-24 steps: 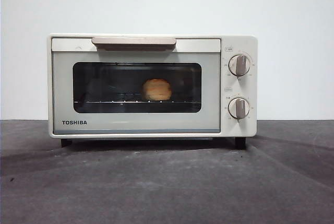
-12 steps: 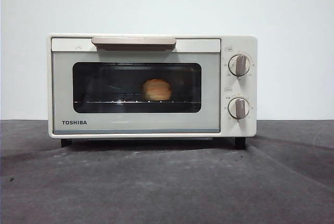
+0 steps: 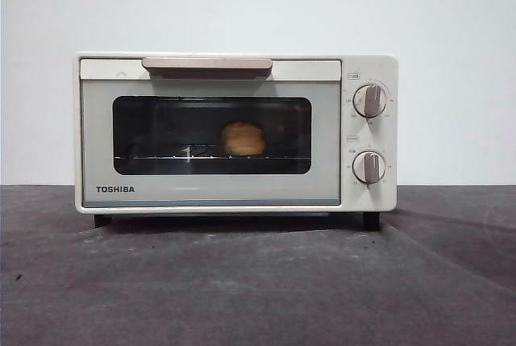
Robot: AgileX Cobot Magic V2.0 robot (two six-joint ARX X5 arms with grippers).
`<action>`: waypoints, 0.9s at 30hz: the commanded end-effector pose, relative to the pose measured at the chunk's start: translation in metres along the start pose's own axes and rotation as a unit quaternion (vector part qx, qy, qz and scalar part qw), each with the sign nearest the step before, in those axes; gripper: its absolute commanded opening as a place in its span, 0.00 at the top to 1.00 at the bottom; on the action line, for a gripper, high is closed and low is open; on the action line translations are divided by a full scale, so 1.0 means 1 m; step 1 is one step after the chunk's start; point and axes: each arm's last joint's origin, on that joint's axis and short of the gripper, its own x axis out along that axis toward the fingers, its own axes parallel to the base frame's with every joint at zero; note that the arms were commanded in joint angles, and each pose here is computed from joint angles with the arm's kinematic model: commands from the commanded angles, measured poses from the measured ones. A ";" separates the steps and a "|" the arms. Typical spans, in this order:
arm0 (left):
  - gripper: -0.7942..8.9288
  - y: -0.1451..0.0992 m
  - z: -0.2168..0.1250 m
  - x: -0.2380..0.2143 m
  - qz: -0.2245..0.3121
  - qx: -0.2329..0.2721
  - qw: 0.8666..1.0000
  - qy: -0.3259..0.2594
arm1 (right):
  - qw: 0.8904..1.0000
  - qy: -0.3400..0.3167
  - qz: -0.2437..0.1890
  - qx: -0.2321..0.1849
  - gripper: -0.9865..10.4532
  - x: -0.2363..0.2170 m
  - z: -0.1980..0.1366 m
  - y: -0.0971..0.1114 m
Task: The left arm flap open the oven, the right arm pick bread and place it into oven, the left arm flap close the oven
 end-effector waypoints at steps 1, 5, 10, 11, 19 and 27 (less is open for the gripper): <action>0.90 -0.001 -0.009 0.000 0.003 -0.005 1.000 0.002 | 1.000 -0.007 0.005 -0.005 0.91 -0.001 0.004 0.002; 0.90 -0.002 -0.024 0.002 0.001 -0.005 1.000 0.022 | 1.000 -0.007 0.005 -0.005 0.91 -0.001 0.004 0.002; 0.90 -0.004 -0.042 0.004 -0.003 -0.006 0.998 0.059 | 1.000 -0.007 0.005 -0.005 0.91 -0.001 0.004 0.002; 0.90 -0.004 -0.045 0.004 -0.004 -0.006 0.998 0.068 | 1.000 -0.007 0.005 -0.005 0.91 -0.001 0.004 0.002; 0.90 -0.005 -0.051 0.003 -0.007 -0.007 0.995 0.097 | 1.000 -0.007 0.005 -0.005 0.91 -0.001 0.004 0.002; 0.90 -0.005 -0.051 0.003 -0.007 -0.007 0.995 0.097 | 1.000 -0.007 0.005 -0.005 0.91 -0.001 0.004 0.002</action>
